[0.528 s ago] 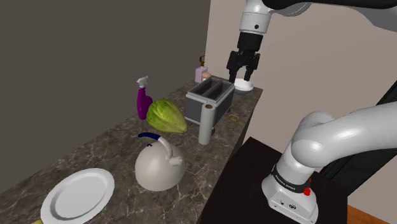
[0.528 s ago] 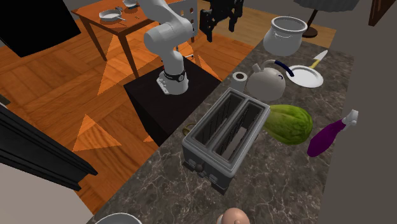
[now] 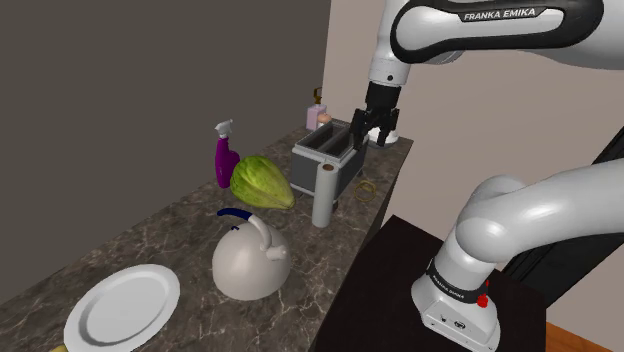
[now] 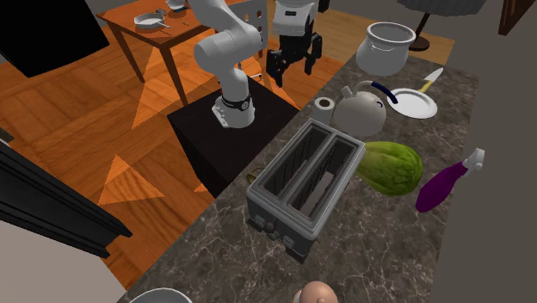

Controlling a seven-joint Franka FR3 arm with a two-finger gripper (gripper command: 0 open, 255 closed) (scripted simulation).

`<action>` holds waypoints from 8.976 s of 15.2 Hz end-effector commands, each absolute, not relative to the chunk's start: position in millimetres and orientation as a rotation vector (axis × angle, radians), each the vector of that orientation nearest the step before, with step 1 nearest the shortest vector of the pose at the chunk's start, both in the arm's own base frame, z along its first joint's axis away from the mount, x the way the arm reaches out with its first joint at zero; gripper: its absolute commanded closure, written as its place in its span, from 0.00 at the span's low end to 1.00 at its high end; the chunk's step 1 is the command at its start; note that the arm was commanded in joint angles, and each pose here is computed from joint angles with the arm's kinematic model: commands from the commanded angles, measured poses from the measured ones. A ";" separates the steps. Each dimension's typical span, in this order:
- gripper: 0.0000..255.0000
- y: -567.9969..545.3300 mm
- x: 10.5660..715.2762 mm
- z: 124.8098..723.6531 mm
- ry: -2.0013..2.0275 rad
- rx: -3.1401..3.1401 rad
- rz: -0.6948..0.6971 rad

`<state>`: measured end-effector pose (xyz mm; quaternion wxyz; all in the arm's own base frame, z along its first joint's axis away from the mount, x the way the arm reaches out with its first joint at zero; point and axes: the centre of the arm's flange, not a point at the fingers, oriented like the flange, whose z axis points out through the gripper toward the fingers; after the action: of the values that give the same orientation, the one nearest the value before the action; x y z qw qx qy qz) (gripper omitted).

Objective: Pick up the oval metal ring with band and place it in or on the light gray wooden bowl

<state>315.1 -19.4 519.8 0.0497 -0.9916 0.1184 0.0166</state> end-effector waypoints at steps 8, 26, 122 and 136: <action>0.00 -66.7 336.0 417.6 0.477 -3.056 -0.004; 0.00 -131.5 362.2 265.2 0.624 -3.093 -0.068; 1.00 -564.7 533.5 353.9 0.624 -3.093 -0.068; 0.00 -564.7 533.5 344.2 0.624 -3.093 -0.068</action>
<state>533.5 -564.7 344.2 -0.0071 -0.9800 0.1977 -0.0216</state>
